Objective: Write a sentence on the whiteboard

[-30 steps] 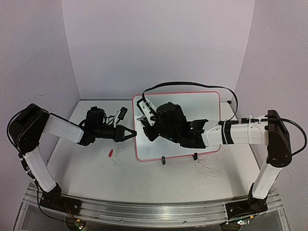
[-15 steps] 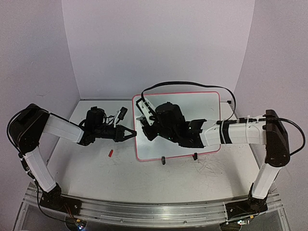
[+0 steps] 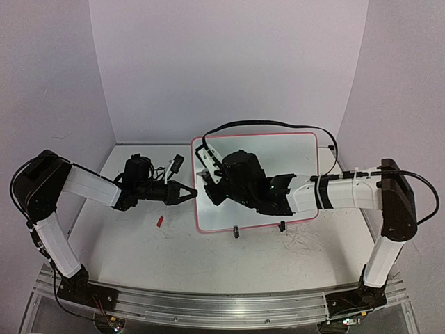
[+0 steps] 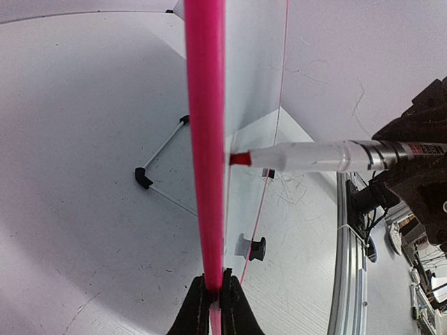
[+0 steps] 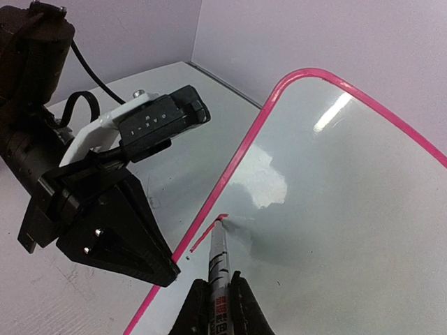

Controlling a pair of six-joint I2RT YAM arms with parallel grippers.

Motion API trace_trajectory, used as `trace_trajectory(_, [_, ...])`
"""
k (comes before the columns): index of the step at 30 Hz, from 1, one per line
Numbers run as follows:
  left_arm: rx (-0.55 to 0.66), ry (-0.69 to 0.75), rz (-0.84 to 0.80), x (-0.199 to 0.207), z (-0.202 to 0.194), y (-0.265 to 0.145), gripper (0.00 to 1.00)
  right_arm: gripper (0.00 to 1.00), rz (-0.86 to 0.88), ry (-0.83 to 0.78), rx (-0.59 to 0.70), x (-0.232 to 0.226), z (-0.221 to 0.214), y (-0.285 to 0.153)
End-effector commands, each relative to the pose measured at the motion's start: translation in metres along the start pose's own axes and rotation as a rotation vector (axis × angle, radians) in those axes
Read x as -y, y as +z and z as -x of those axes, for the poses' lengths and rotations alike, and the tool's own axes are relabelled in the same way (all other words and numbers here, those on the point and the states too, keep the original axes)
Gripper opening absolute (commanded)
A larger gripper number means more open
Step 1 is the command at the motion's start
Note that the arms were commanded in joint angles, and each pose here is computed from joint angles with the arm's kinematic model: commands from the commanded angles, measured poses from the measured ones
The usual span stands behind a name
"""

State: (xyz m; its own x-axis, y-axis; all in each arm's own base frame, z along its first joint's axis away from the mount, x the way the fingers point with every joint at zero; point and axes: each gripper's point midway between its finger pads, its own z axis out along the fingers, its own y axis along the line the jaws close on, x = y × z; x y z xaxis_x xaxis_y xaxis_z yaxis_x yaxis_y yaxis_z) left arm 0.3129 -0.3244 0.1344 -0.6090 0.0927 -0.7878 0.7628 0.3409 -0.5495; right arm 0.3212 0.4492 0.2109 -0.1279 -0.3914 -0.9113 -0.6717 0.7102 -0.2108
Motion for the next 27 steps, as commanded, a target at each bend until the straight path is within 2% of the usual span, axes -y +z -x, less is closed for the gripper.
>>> trace_trajectory(1, [0.038,0.078,-0.032,0.015,0.019,-0.003,0.0,0.0,-0.045,0.017,0.029,0.01,0.011,0.001])
trace_trajectory(27, [0.04,0.083,-0.026,0.015,0.021,-0.004,0.0,0.0,-0.025,0.042,-0.034,0.007,-0.018,-0.006])
